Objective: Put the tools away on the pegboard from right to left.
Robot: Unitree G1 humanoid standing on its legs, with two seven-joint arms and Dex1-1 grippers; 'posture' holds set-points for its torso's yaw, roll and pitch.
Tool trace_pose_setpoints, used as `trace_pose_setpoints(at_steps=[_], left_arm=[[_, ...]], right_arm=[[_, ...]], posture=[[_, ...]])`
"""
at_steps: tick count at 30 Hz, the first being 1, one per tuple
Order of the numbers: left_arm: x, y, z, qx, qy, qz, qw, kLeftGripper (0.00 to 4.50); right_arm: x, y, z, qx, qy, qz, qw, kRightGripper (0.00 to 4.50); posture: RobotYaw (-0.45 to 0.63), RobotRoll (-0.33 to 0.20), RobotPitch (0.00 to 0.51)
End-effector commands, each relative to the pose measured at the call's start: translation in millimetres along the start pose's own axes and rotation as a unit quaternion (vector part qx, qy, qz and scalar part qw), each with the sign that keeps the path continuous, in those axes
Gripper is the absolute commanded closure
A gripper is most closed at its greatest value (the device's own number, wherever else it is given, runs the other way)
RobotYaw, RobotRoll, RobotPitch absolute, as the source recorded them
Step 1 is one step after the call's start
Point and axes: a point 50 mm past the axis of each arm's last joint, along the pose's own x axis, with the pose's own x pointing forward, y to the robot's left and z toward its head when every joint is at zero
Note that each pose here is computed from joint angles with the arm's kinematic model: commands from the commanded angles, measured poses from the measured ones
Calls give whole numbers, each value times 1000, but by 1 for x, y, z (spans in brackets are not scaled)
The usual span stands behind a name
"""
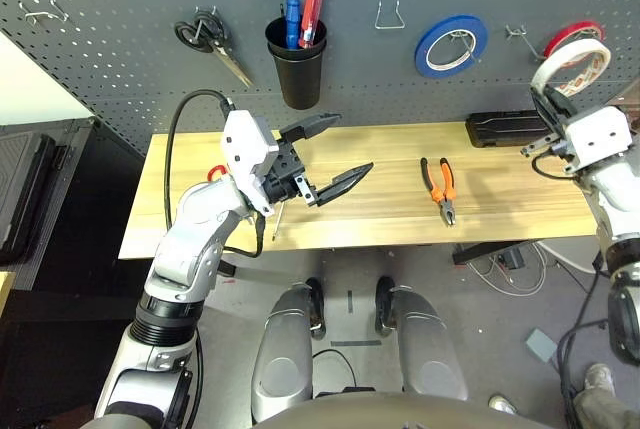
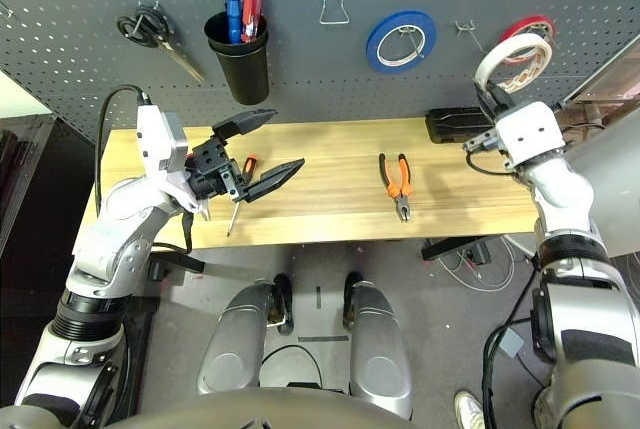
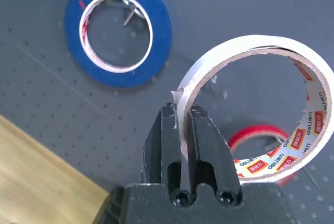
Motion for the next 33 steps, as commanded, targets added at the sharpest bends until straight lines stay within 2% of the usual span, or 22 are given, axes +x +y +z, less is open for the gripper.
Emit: trace_pose_setpoints(at_steps=[1,8,11,14,20,21,28,33], left_arm=[[1,-1,0,7,9,-4,1000,0],[0,-1,-1,10,18,-3,1000,0],[1,-1,-2,13,21,-3,1000,0],[1,-1,-2,14,26,-3,1000,0],[-4,-4,-5,15,38,-1,999,0],[-5,-4,-5,15,39,-1,999,0],[-10,-5,-11,15,57,-5,998,0],[-11,-5,-17,18,76,-14,997,0]], right_arm=[[7,6,-6,9,39,16,999,4462],[39,5,5,12,76,0,997,4462],[50,4,9,17,90,-17,996,3594],[52,4,11,20,89,-23,996,2453],[27,16,-1,32,50,-10,998,138],[22,18,-3,30,44,-5,999,32],[-23,39,-17,38,3,18,999,32],[-49,52,-34,65,62,12,996,32]], posture=[[118,0,189],[125,0,191],[131,0,194],[131,0,194],[148,0,206],[148,0,207],[133,0,210],[117,0,212]])
